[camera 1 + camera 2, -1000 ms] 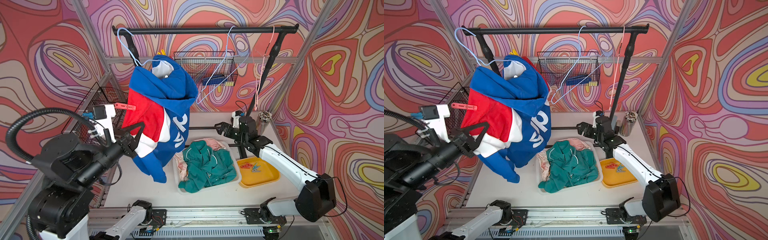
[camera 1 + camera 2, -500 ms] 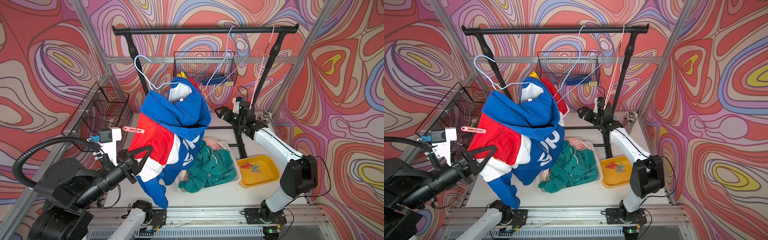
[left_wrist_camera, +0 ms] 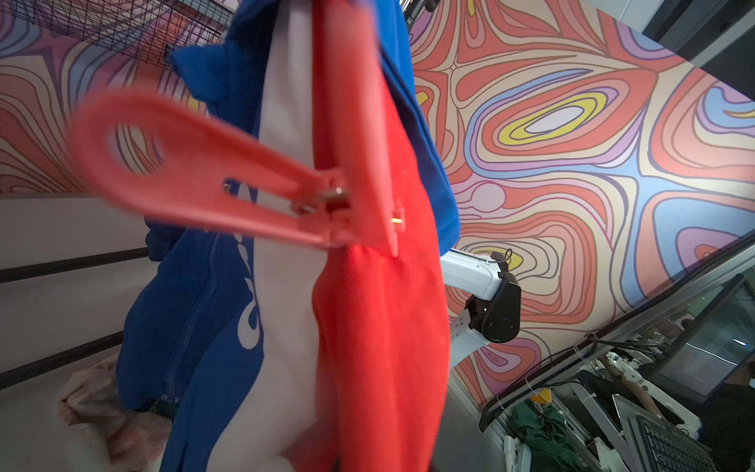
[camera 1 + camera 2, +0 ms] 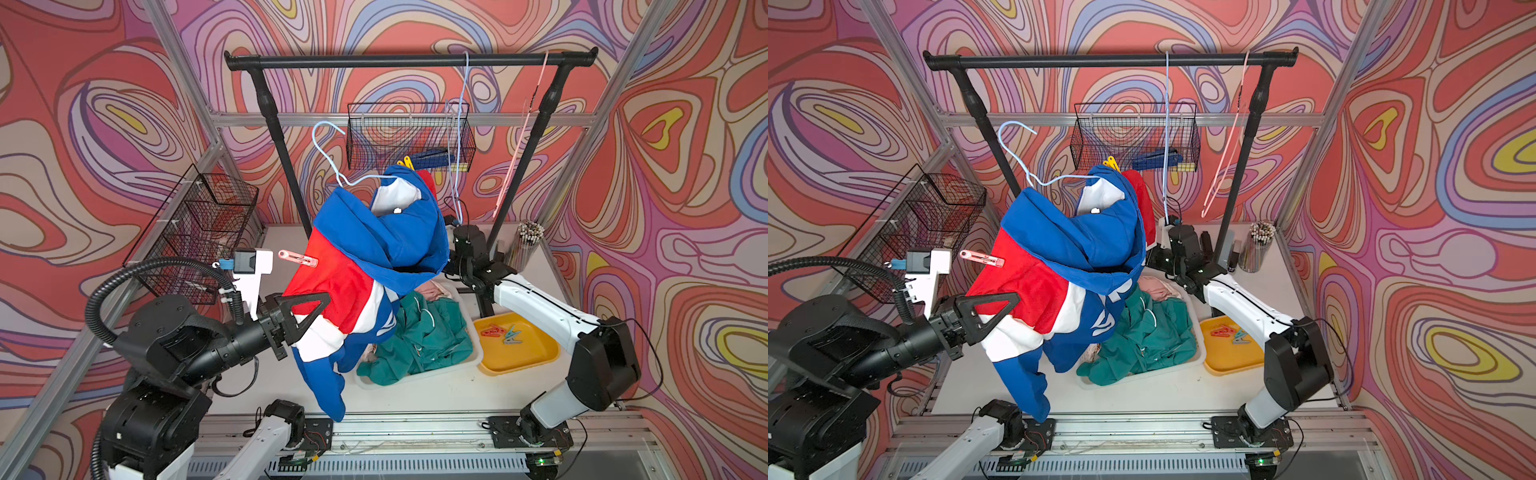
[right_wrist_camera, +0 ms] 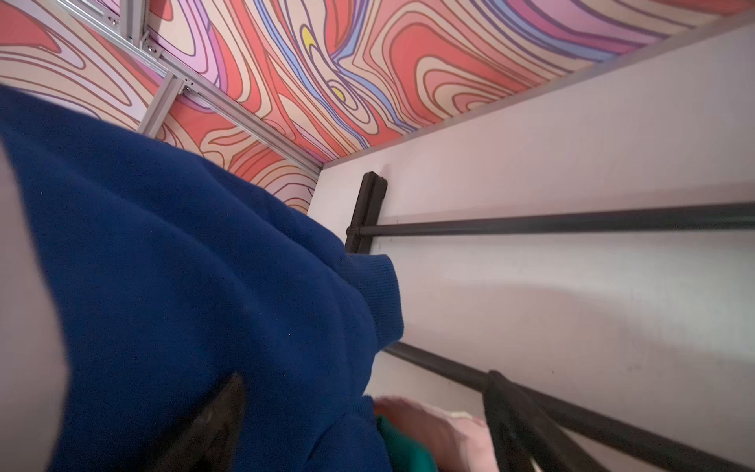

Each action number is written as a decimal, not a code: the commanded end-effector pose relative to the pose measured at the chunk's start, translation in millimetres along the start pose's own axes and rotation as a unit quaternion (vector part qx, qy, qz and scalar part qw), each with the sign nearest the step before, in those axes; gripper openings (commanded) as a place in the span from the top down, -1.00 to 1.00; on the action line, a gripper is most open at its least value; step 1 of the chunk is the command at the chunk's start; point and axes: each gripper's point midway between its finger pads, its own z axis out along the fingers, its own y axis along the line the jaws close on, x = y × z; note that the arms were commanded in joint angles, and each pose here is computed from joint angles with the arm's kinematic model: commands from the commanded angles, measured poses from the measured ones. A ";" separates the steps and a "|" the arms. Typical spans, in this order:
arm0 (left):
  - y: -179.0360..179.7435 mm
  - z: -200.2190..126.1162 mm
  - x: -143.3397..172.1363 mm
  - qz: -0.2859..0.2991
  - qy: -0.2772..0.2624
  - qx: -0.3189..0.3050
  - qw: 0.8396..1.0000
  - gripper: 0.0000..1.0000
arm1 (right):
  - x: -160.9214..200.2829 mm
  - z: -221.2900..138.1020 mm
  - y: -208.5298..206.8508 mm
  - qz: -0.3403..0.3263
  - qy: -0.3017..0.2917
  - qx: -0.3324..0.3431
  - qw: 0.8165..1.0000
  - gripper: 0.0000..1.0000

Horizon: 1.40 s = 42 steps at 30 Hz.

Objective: Remove the clothespins securing jackets to the hanger
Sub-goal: Place the hanger in the basket.

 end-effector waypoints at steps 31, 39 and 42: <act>102.9 171.5 116.7 0.162 0.105 0.025 0.981 1.00 | 29.6 -165.8 -113.7 0.051 -0.093 0.253 0.962 -0.96; 137.6 180.6 129.9 0.227 0.086 -0.023 0.970 1.00 | 26.1 -181.5 -149.9 0.108 -0.094 0.265 0.953 -0.97; 139.1 169.0 131.4 0.239 0.083 -0.034 0.967 1.00 | 18.6 -188.2 -153.5 0.107 -0.107 0.274 0.950 -0.96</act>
